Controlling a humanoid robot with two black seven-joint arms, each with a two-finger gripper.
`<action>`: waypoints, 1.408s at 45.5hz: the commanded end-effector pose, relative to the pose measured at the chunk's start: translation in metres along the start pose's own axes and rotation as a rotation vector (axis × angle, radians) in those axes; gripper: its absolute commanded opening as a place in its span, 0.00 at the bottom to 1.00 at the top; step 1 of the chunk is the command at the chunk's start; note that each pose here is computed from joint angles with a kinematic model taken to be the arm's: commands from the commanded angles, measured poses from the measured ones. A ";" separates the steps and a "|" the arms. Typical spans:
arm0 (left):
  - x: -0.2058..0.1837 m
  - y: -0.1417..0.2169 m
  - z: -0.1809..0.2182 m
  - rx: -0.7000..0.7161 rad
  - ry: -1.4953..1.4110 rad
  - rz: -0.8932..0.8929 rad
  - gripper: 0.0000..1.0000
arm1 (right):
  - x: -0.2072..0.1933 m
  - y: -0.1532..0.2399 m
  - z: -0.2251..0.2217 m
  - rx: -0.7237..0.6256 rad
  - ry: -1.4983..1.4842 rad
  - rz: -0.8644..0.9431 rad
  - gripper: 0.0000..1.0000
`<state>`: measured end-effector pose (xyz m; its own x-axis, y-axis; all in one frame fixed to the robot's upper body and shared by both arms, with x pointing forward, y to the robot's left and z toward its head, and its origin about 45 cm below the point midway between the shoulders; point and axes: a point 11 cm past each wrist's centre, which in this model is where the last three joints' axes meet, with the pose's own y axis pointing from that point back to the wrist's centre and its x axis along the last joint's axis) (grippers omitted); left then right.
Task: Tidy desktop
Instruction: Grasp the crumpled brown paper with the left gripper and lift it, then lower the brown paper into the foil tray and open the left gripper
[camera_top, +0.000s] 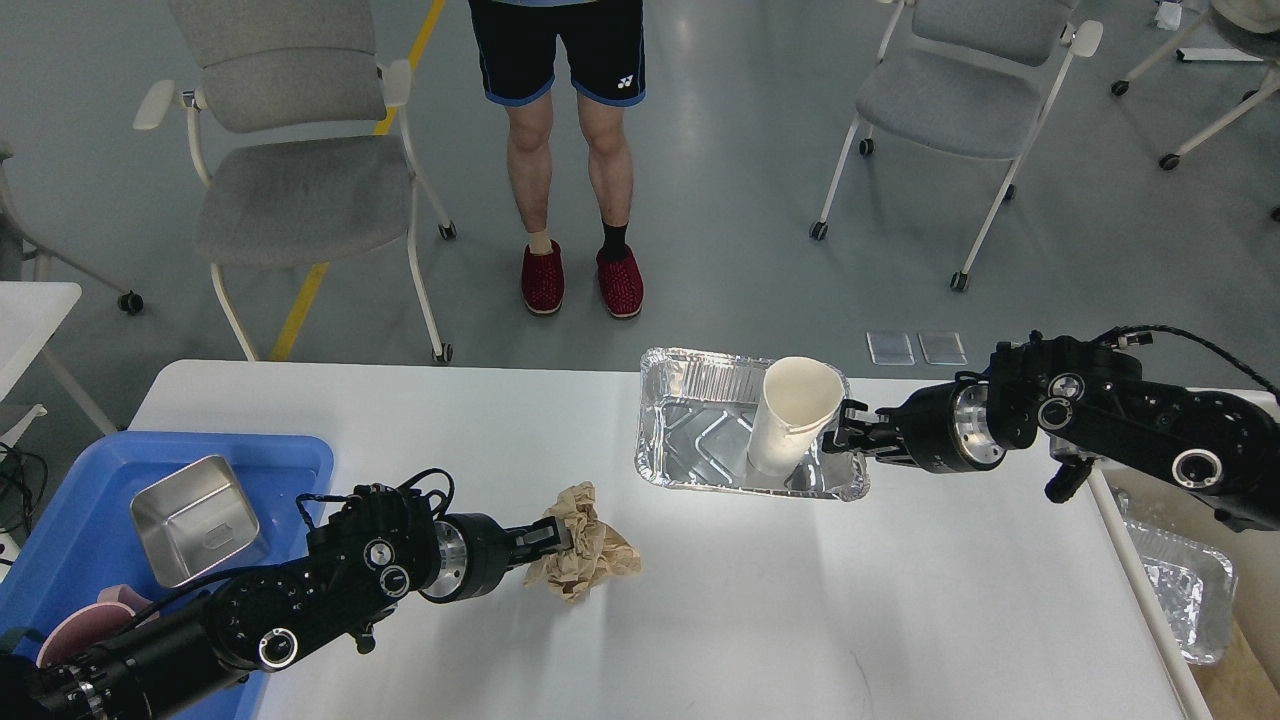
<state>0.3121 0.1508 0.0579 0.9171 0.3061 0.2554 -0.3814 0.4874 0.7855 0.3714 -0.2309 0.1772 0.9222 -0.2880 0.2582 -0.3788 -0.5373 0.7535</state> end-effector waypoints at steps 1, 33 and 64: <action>0.001 0.001 -0.002 0.018 0.001 0.001 0.00 | 0.000 0.000 0.000 0.000 0.000 0.000 0.00; 0.138 0.275 0.017 -0.085 -0.171 0.183 0.00 | -0.001 -0.003 -0.004 0.006 0.007 -0.006 0.00; 0.157 0.252 0.108 -0.322 -0.279 0.199 0.01 | -0.002 -0.004 -0.005 0.008 0.007 -0.007 0.00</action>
<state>0.3556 0.2924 0.3860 0.7849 0.2698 0.5578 -0.5813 0.6321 0.5124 0.3716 -0.2250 0.1768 0.9252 -0.2792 0.2571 -0.3731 -0.5441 0.7515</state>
